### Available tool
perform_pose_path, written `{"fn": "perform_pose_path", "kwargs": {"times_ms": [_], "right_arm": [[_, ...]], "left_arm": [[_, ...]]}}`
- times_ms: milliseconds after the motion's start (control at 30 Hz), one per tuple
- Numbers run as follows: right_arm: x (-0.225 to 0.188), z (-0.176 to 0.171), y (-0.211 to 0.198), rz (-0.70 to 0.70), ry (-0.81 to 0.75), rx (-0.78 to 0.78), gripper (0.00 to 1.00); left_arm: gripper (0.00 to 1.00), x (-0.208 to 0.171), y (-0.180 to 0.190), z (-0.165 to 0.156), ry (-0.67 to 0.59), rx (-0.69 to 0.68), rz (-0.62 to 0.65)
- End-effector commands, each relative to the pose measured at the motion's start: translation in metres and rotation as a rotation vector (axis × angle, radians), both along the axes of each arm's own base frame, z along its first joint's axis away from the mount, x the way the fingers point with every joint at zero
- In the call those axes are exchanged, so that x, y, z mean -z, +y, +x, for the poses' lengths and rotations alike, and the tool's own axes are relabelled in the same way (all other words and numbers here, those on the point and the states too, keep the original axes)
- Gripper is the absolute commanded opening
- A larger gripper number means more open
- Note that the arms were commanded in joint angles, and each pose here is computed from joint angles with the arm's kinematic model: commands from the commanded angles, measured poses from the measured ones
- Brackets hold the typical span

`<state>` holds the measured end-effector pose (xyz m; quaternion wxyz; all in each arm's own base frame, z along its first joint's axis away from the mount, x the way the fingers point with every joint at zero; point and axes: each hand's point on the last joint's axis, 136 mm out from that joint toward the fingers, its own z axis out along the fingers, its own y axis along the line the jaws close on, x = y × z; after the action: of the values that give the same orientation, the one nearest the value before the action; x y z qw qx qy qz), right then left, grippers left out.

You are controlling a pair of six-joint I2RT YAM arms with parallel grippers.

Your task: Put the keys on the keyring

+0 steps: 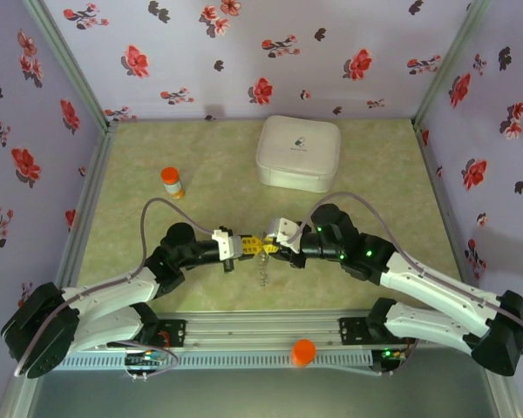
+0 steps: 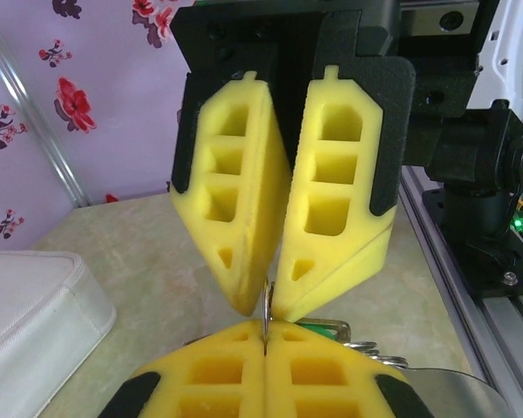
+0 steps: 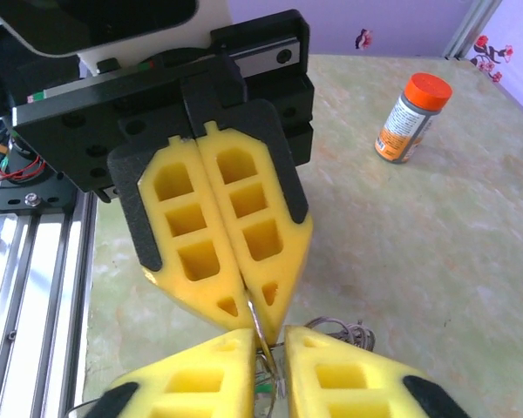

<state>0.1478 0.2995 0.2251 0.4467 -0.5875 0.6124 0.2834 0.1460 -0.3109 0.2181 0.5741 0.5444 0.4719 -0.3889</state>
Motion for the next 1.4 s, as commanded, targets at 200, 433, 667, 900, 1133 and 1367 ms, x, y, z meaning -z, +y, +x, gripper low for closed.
{"fn": "perform_pose_path", "kwargs": {"times_ms": [200, 433, 667, 900, 1133, 1367], "right_arm": [[0.001, -0.003, 0.004, -0.050, -0.012, -0.041, 0.00], [0.008, -0.001, 0.000, -0.193, -0.019, -0.044, 0.00], [0.010, 0.000, 0.008, -0.260, -0.025, -0.085, 0.00], [0.008, 0.000, 0.019, -0.262, -0.014, -0.106, 0.00], [0.003, 0.011, 0.003, -0.157, -0.026, 0.025, 0.24], [0.008, 0.007, -0.013, -0.086, 0.043, 0.105, 0.35]], "left_arm": [[0.14, -0.011, -0.002, -0.002, -0.034, 0.010, -0.025], [0.23, 0.017, 0.005, 0.013, -0.029, -0.079, 0.171], [0.19, 0.018, 0.004, 0.014, -0.032, -0.078, 0.199], [0.00, 0.014, 0.002, 0.013, -0.044, -0.061, 0.190], [0.00, 0.008, 0.003, 0.014, -0.034, -0.083, 0.111], [0.00, 0.007, 0.004, 0.012, -0.006, -0.085, 0.049]]}}
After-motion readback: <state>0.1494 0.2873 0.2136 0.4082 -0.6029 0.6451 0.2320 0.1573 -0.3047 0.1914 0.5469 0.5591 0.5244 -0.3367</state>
